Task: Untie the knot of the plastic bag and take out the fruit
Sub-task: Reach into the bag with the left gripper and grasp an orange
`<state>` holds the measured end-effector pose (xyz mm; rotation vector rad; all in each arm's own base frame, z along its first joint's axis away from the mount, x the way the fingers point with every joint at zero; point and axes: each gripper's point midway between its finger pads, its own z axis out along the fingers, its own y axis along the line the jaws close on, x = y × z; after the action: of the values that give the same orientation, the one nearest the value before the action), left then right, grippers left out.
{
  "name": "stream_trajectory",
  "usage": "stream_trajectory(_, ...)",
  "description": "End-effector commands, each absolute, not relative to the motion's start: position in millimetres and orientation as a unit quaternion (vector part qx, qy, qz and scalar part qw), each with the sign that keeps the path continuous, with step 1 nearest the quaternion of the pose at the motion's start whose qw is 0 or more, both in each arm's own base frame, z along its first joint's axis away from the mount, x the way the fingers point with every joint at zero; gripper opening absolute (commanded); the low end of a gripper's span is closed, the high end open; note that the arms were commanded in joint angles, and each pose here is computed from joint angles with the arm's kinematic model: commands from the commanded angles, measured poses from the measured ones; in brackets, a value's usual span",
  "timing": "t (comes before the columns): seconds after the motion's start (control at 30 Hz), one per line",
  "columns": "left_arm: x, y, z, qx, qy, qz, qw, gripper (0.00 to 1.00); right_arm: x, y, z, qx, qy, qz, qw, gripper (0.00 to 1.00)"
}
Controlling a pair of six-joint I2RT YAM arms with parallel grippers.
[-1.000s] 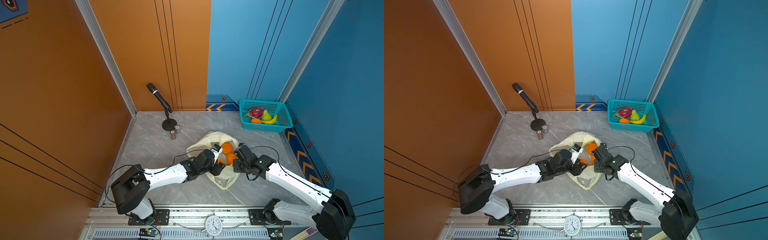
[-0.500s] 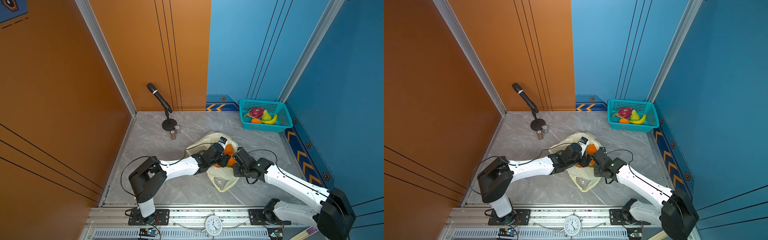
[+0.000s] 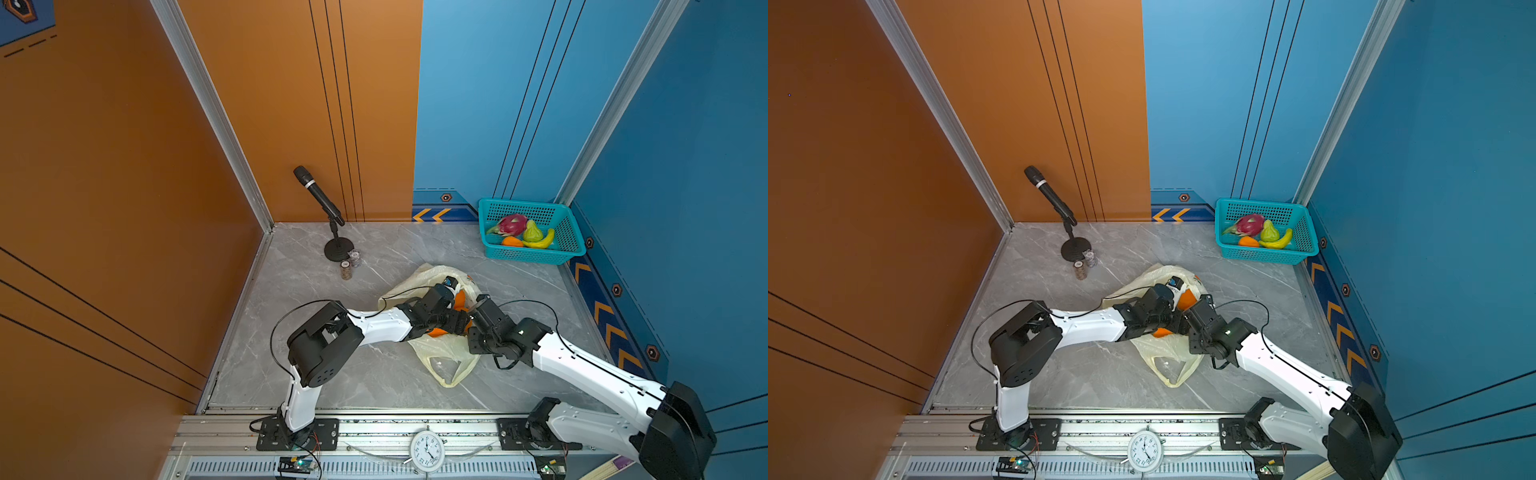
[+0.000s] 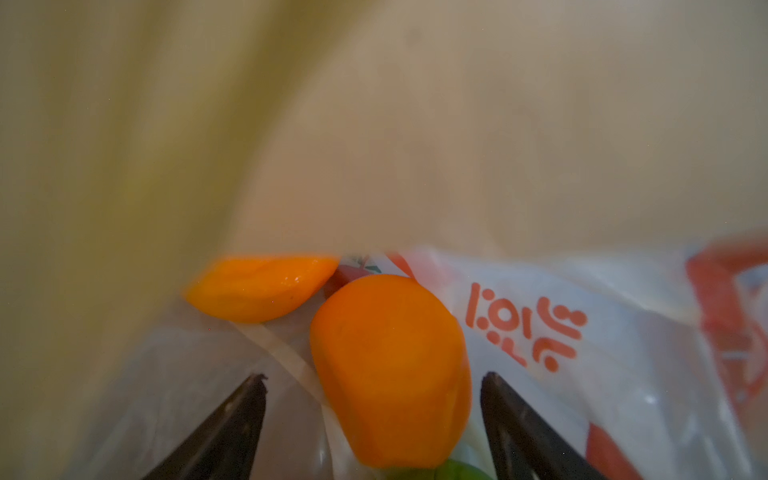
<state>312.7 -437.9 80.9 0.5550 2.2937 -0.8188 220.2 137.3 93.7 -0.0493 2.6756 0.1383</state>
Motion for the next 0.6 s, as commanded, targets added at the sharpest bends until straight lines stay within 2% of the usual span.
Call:
stream_trajectory(0.0,321,-448,77,0.206,0.869,-0.325,0.310,0.85,218,130,95,-0.015,0.971,0.040,0.235,0.39)
stream_trajectory(0.2,329,-453,58,0.203,0.875,-0.322,0.297,0.85,218,129,96,-0.015,0.970,0.041,0.238,0.39)
stream_trajectory(0.37,330,-452,56,0.195,0.878,-0.329,0.289,0.72,218,127,96,-0.012,0.970,0.042,0.240,0.41)
stream_trajectory(0.47,326,-451,61,0.197,0.877,-0.335,0.284,0.62,217,126,99,-0.014,0.969,0.043,0.242,0.52)
stream_trajectory(0.57,323,-446,66,0.196,0.876,-0.336,0.286,0.56,218,122,106,-0.010,0.966,0.041,0.254,0.64)
